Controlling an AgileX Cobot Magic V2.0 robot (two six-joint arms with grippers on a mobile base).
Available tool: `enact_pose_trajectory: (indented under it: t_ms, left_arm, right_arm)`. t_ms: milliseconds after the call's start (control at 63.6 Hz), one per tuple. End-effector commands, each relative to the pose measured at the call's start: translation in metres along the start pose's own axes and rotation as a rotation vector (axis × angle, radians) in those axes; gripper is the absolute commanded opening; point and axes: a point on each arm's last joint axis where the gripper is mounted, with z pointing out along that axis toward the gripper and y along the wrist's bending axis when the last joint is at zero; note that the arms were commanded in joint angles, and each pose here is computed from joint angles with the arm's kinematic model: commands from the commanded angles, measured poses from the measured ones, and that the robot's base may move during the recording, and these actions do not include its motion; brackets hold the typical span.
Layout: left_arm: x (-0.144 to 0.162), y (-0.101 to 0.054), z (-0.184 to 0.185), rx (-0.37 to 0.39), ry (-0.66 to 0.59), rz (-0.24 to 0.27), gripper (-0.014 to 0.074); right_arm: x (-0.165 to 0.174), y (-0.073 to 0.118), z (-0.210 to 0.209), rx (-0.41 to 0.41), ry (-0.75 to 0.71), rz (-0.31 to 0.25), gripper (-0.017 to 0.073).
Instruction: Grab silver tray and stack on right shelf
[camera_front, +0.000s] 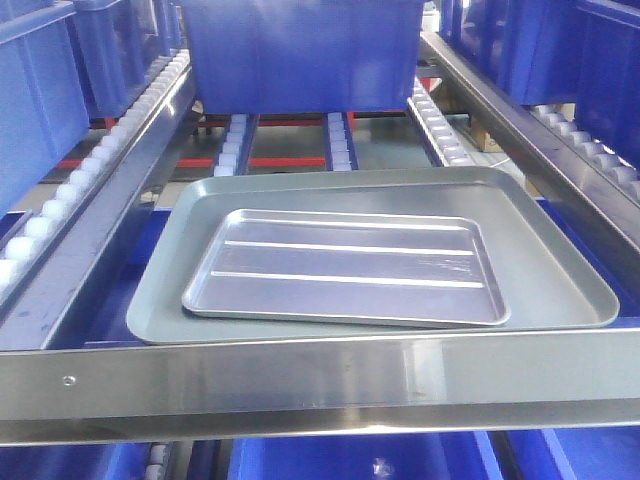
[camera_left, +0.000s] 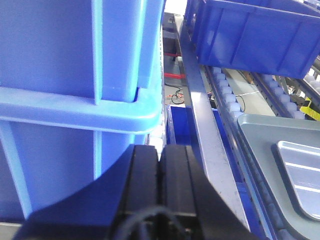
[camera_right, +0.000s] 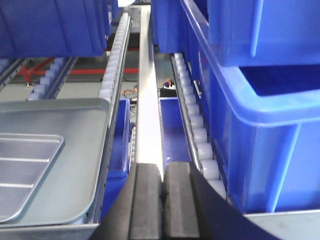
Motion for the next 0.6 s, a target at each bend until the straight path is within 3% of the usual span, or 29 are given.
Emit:
enact_pose_trajectory:
  t_ms: [0,582]
  left_arm:
    - [-0.0028,0.0001,-0.0006,0.005,-0.087,-0.009,-0.0093]
    - [-0.0028,0.0001,-0.0006,0.005,-0.087,-0.009,-0.0093]
  right_arm:
    - [-0.0167,0.0002,-0.0035,0.004,-0.141,-0.01,0.0049]
    - [-0.0167,0.0002,-0.0035,0.004,-0.141,-0.01,0.0049]
